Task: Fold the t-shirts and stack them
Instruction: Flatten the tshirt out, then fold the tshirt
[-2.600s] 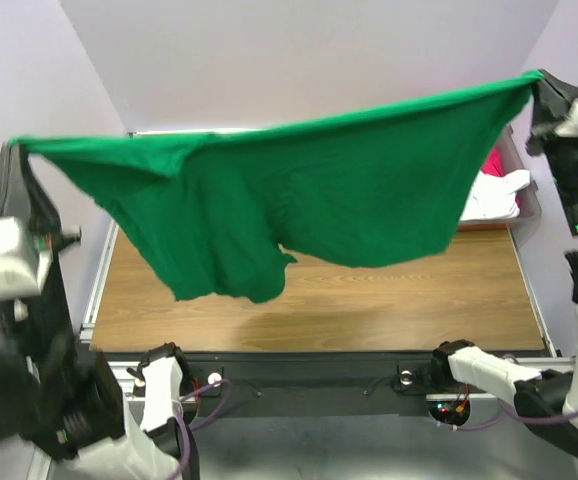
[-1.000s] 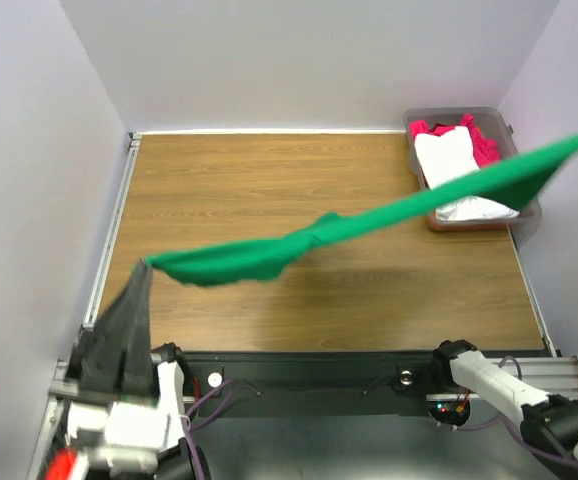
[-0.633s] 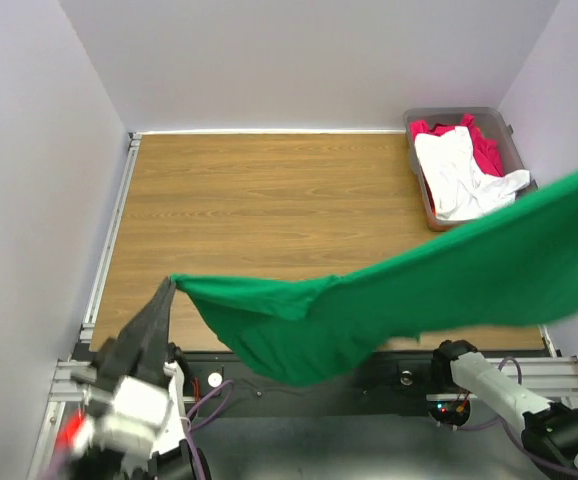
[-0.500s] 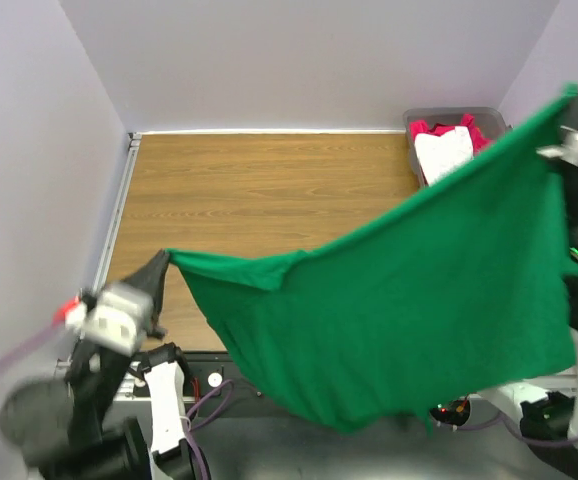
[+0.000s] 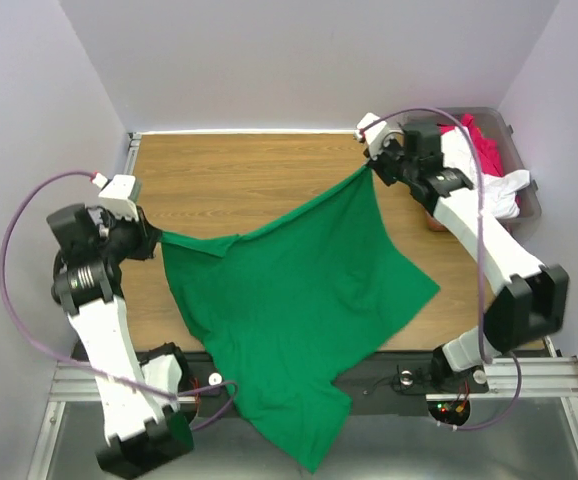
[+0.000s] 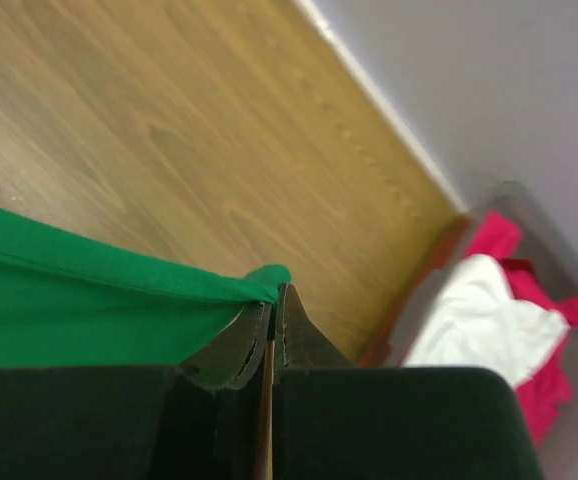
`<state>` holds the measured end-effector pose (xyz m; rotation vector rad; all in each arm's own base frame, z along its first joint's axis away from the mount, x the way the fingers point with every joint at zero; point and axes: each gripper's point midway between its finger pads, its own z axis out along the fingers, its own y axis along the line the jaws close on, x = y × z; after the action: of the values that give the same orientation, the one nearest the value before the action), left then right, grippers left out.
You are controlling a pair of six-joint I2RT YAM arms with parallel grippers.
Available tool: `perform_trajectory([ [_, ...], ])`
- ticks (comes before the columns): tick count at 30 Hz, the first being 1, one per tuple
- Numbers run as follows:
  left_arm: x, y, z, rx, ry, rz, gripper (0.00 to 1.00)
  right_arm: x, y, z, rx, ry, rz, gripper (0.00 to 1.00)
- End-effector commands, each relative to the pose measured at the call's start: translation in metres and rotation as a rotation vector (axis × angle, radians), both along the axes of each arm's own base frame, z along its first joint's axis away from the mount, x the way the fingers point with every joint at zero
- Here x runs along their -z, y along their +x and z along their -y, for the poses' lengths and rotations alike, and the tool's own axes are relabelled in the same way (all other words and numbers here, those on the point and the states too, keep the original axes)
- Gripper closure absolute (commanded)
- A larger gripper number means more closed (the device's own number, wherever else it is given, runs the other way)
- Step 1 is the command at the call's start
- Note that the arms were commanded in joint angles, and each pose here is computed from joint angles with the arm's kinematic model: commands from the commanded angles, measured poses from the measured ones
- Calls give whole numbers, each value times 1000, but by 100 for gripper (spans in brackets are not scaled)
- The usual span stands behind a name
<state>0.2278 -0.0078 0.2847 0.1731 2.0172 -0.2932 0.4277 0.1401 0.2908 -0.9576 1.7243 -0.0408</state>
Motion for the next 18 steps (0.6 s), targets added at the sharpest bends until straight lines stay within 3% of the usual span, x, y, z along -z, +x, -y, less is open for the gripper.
perform_trajectory([
  [1,47,55,-42,-65,53,-97,100,6,36,-25,-56,72,23,99],
  [4,102,84,-60,-81,14,-247,100,53,72,-37,-41,58,-67,99],
  [9,150,141,-90,-139,-27,-338,100,110,120,-48,-16,32,-145,99],
  [16,164,218,-122,-182,-62,-347,100,146,164,-41,56,-12,-150,99],
  [18,150,242,-134,-204,-59,-312,100,166,177,-33,96,-11,-171,99],
])
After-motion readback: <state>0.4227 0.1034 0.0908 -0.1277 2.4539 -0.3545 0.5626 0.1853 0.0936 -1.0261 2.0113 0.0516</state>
